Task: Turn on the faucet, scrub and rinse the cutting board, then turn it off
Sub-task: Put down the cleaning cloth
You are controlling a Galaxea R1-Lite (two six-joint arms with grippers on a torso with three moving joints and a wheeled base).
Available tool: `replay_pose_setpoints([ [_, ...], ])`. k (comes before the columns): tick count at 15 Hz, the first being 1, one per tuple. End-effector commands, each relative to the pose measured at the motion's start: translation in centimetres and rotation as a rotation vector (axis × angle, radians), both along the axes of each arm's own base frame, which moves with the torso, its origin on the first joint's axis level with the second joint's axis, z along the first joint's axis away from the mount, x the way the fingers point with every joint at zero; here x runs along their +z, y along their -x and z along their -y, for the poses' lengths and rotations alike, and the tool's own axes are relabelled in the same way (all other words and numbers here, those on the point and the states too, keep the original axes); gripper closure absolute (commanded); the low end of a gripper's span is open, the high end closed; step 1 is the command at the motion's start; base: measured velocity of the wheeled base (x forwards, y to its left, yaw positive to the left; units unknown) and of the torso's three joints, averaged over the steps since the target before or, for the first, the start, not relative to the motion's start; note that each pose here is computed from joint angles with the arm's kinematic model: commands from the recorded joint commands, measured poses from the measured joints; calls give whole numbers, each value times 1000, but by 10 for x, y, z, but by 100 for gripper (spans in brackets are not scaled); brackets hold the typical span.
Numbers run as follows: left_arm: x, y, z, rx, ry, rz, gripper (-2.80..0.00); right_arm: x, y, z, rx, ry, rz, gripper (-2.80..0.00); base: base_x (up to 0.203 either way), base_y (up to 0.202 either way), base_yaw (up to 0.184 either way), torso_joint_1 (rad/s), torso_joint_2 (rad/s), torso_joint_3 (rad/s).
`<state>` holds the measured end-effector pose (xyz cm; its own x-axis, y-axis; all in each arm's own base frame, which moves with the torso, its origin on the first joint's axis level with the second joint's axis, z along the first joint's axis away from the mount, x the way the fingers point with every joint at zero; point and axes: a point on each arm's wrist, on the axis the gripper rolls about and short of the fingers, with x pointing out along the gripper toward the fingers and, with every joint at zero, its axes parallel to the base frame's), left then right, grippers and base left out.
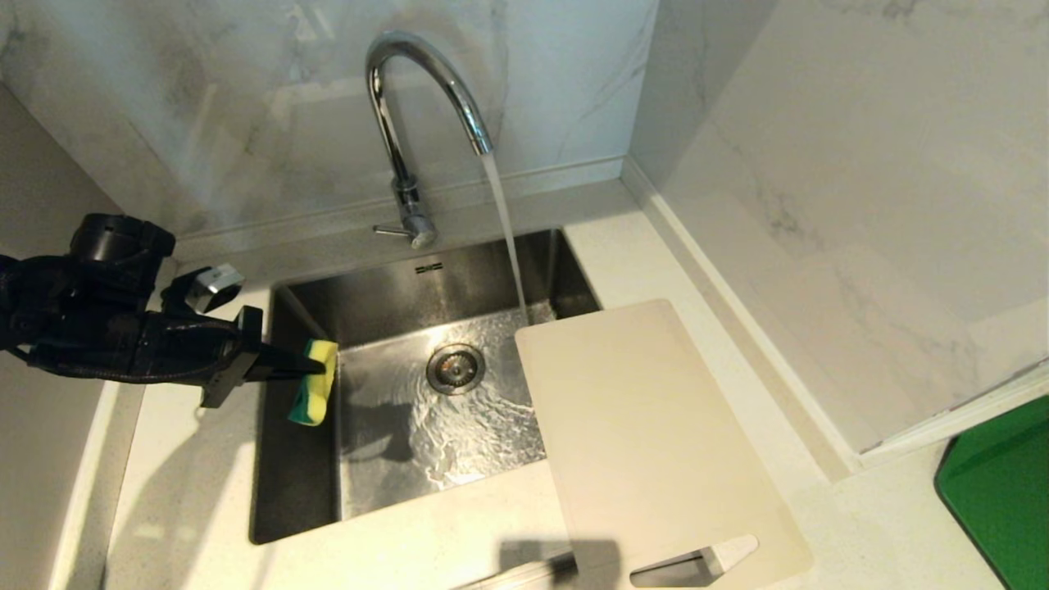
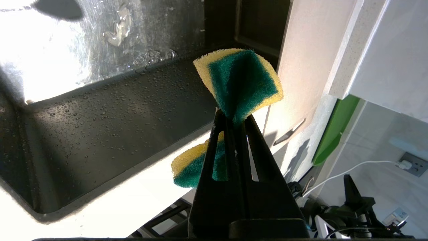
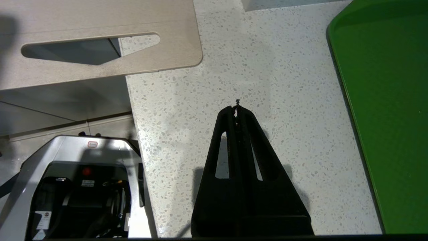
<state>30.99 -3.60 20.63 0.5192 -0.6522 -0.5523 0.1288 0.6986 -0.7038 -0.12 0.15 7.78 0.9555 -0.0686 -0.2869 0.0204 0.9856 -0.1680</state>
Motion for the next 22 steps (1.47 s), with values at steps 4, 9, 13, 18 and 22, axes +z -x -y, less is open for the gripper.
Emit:
replay_pose_setpoints([
  [4,-3,-1,2,-6,3,-13,0,-1,6,0,109,-22,77,0,0,0,0,0,0,0],
  [9,-4,0,2,-6,2,-14,0,-2,15,0,119,-41,191,0,0,0,0,0,0,0],
  [13,-3,2,2,-6,2,-2,0,-3,22,1,81,-74,284,0,0,0,0,0,0,0],
  [18,-6,1,3,-11,1,-7,0,-3,21,2,38,-171,294,0,0,0,0,0,0,0],
  [22,-4,1,3,-13,-2,2,0,-3,21,2,38,-173,294,0,0,0,0,0,0,0],
])
